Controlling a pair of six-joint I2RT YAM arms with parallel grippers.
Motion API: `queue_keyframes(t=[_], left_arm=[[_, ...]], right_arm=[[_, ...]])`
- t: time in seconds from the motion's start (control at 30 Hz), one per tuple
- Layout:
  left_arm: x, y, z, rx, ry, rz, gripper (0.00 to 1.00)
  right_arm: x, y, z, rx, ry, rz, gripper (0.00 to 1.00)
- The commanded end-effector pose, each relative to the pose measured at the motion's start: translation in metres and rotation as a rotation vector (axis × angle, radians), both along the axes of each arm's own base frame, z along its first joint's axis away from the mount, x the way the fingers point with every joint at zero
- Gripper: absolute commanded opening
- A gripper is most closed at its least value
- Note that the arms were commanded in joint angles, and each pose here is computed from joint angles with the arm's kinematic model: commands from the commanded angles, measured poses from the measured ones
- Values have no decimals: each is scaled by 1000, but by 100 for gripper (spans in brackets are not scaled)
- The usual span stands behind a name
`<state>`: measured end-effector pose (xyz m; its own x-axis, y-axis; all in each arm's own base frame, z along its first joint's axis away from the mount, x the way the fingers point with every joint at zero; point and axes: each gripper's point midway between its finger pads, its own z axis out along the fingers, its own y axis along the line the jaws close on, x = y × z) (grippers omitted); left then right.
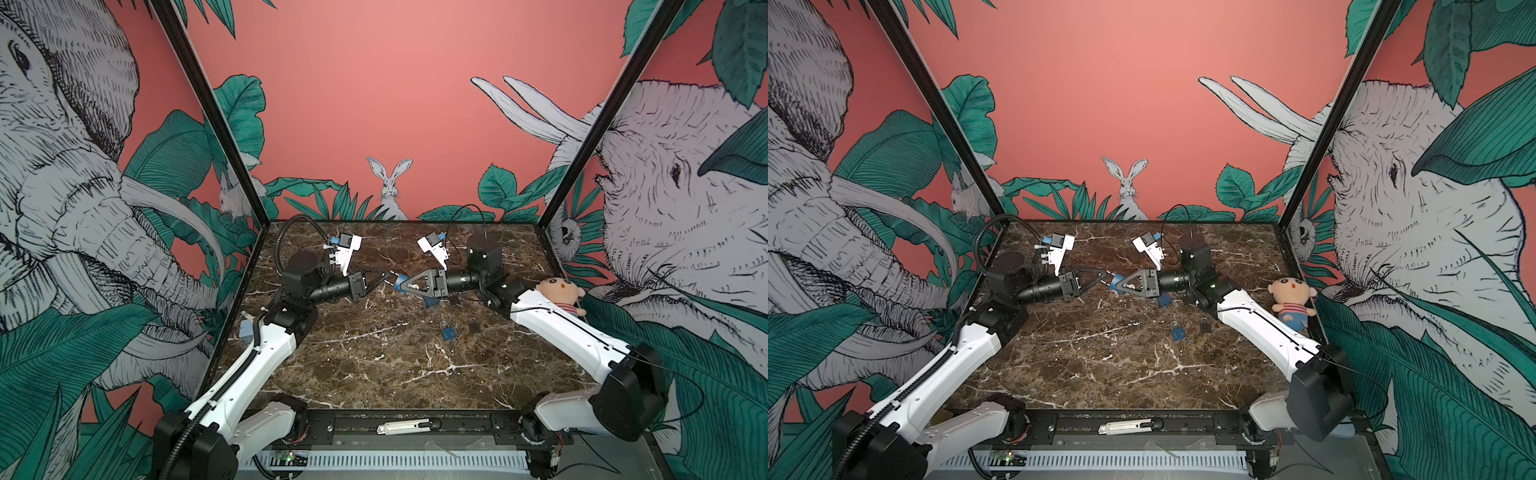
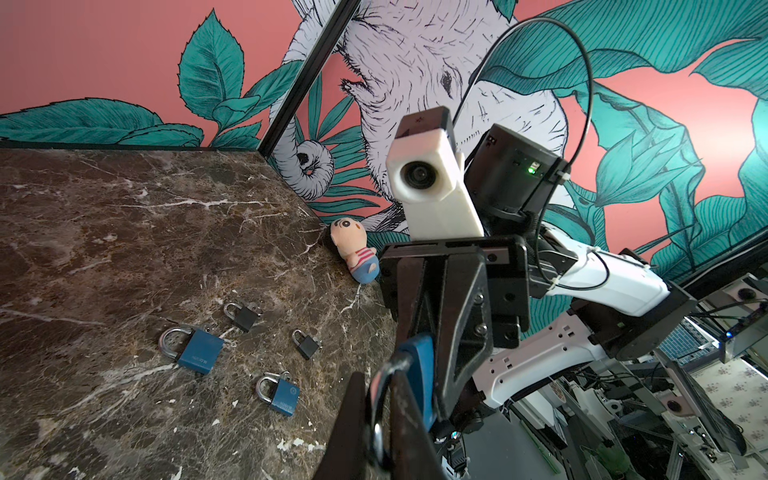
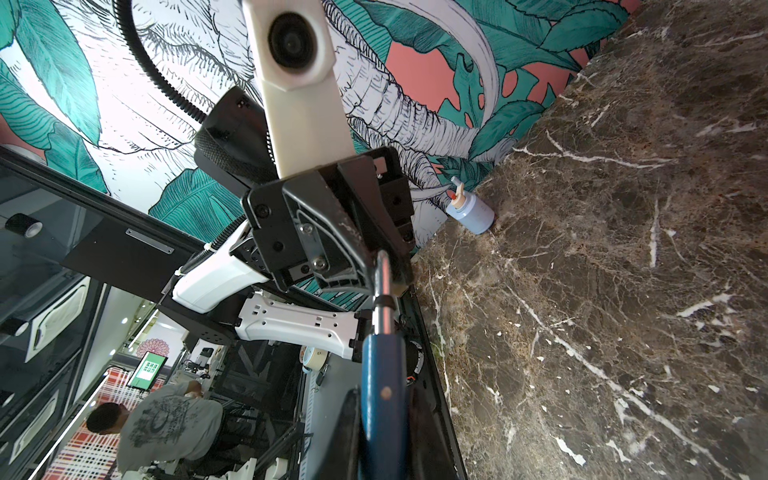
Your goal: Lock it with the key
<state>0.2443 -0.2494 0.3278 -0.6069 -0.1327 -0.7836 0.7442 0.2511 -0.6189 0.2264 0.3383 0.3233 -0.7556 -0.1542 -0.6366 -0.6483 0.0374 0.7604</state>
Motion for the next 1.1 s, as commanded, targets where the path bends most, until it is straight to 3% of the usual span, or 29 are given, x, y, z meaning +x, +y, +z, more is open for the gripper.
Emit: queue_keyframes(t=[0.0, 0.77, 1.07], left_arm=[[-18, -12, -46, 66, 150, -72, 0], [-31, -16, -43, 47, 191, -85, 0], [-27, -15, -55, 72, 180, -67, 0]], right_arm=[[-13, 6, 65, 189, -254, 56, 0], [-3, 6, 55, 131, -284, -5, 0], [-9, 6, 73, 206, -262, 31, 0]])
